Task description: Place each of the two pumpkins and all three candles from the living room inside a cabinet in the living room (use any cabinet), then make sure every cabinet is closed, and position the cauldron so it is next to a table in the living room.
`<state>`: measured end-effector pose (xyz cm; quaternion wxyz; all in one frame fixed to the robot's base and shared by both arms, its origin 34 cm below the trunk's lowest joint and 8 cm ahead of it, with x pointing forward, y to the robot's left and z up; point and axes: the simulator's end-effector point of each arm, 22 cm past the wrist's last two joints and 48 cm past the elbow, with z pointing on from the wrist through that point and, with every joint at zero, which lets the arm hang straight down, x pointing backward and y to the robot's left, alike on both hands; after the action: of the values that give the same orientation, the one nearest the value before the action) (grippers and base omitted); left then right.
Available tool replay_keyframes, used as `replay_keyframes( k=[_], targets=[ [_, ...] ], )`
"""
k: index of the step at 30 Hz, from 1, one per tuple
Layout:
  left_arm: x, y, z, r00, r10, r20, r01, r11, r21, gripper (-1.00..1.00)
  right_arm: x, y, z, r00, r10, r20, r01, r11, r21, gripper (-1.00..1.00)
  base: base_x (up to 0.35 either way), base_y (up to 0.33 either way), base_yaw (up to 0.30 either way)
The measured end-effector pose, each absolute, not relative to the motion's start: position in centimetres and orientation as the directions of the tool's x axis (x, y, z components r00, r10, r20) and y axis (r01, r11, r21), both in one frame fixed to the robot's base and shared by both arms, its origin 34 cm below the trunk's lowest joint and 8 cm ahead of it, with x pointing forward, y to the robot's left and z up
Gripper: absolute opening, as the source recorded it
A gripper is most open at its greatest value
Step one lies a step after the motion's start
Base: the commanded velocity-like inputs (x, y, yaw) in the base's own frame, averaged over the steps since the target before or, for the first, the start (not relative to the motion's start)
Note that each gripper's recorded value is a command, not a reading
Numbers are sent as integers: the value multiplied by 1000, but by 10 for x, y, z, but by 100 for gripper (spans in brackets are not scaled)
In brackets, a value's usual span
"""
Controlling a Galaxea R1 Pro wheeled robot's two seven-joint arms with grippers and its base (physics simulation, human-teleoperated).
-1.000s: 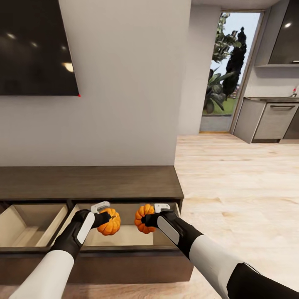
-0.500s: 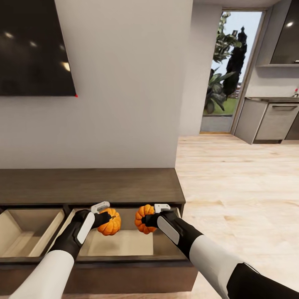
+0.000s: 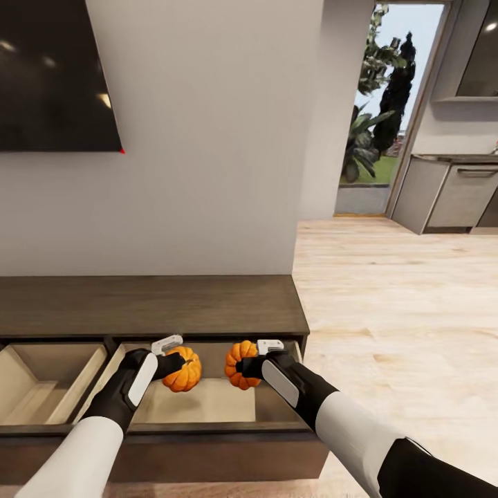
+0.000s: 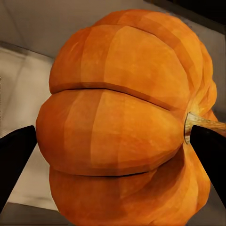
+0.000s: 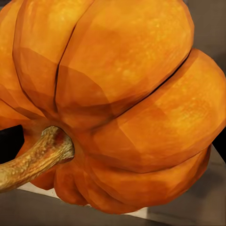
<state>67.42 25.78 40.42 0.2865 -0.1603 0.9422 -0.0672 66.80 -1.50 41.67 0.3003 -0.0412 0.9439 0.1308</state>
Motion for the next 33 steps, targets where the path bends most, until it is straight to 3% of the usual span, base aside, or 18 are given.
replay_keyframes(
  k=[26,33],
  targets=[
    [659,255,338,-837,-334,-433,-282,942,-181,-100,648,-20,343,-884,-9,-467,-123,969,213,-100,0,0,0],
    [655,254,321,-848,-336,-410,-288,941,-176,-100,650,-15,330,-867,-28,-497,-145,969,198,-100,0,0,0]
  ],
)
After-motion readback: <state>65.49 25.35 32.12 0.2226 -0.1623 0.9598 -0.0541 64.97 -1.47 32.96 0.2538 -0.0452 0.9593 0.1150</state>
